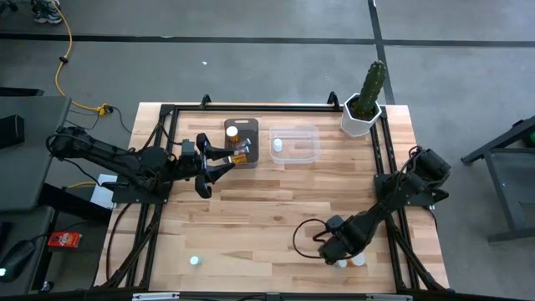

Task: Pick and place medicine bottles into bin by pill shape (circle, oval)
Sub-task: Put the top green tablet bottle into the transparent bin, then put the right green tablet bottle into the transparent bin

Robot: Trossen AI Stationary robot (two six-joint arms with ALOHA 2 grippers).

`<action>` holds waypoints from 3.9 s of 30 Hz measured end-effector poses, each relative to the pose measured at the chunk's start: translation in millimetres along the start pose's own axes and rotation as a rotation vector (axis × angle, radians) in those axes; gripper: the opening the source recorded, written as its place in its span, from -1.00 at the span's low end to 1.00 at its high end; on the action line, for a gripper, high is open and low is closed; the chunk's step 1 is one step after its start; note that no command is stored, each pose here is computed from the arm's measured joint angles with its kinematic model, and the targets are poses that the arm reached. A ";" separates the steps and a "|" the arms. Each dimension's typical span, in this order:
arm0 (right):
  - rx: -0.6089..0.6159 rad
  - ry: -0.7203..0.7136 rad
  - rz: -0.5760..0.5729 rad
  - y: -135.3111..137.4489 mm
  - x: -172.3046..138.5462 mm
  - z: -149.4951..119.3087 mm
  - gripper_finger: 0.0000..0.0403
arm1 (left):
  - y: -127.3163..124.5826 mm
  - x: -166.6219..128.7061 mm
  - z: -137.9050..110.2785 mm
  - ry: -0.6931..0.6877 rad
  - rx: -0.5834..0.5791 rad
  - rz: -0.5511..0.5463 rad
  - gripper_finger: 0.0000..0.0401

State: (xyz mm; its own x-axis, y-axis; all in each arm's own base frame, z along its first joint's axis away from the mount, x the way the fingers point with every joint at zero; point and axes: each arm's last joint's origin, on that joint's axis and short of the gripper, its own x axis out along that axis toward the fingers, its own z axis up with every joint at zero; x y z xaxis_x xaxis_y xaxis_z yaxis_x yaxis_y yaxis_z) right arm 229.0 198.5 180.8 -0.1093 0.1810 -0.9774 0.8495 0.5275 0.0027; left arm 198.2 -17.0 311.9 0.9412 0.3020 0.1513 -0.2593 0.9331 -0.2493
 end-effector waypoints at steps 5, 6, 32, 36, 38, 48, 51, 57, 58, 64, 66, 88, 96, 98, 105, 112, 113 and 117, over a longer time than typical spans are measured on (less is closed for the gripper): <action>-0.021 0.011 0.000 0.0 -0.1 -0.4 -0.51 | 0.1 0.0 0.0 0.000 0.000 0.002 -0.02; -0.031 0.011 0.001 -0.1 -0.5 -0.4 -0.52 | 0.0 0.0 0.0 0.000 0.000 0.002 -0.02; -0.648 -1.041 0.473 -15.6 -154.7 126.6 -0.53 | 1.4 -1.7 -18.1 0.193 -0.112 -0.037 -0.02; -0.715 -1.077 0.495 -17.7 -161.9 139.9 -0.53 | 2.9 -3.0 -24.3 0.256 -0.108 -0.025 -0.02; -0.735 -1.073 0.491 -19.9 -162.9 143.0 -0.53 | 2.7 -2.8 -23.7 0.250 -0.110 -0.027 -0.02; -0.776 -1.076 0.486 -20.6 -163.6 144.2 -0.53 | 3.2 -2.7 -22.9 0.237 -0.110 -0.007 -0.02; -0.747 -1.098 0.458 -22.4 -165.0 146.6 -0.53 | 3.4 -2.6 -22.9 0.235 -0.109 -0.001 -0.02; -0.527 -1.053 0.291 -46.5 -206.4 172.2 -0.53 | 3.4 -2.7 -22.8 0.234 -0.110 0.000 -0.02; -0.496 -1.005 0.253 -51.8 -211.5 179.2 -0.53 | 3.4 -2.7 -22.8 0.234 -0.109 0.000 -0.02; -0.366 -0.659 0.044 -76.4 -218.8 237.1 -0.53 | 3.4 -2.7 -22.8 0.234 -0.110 0.000 -0.02; -0.333 -0.541 -0.011 -80.8 -210.2 259.4 -0.53 | 3.4 -2.7 -22.8 0.234 -0.111 0.000 -0.02; -0.169 -0.197 -0.133 -86.9 -110.9 374.0 -0.53 | 3.5 -2.6 -22.8 0.234 -0.109 0.000 -0.02; -0.117 -0.220 -0.089 -87.3 -111.1 378.7 -0.47 | 3.4 -2.7 -22.8 0.234 -0.109 0.000 -0.02; -0.116 -0.235 -0.080 -86.3 -111.4 380.1 -0.40 | 3.4 -2.7 -22.8 0.234 -0.109 0.000 -0.02; -0.103 -0.249 -0.071 -85.5 -111.6 381.3 -0.14 | 3.4 -2.6 -22.8 0.234 -0.109 0.000 -0.02; -0.204 -0.346 -0.076 -78.5 -123.6 376.9 -0.04 | 3.4 -2.7 -22.9 0.235 -0.108 0.000 -0.02; -0.228 -0.372 -0.087 -76.3 -129.5 372.0 -0.04 | 3.5 -2.7 -22.9 0.236 -0.108 0.000 -0.02; -0.308 -0.481 -0.093 -68.6 -157.3 348.4 -0.03 | 3.7 -2.8 -23.6 0.241 -0.090 0.002 -0.02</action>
State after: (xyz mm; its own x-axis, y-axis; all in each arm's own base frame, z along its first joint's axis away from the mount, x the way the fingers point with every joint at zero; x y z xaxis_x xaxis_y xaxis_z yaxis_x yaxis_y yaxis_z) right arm 367.7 -155.3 260.7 0.1315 -0.2376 -0.9624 0.6502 0.7536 -0.0972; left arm 199.7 -19.1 287.9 0.9678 0.2388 -0.0794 -0.2515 0.9079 -0.3353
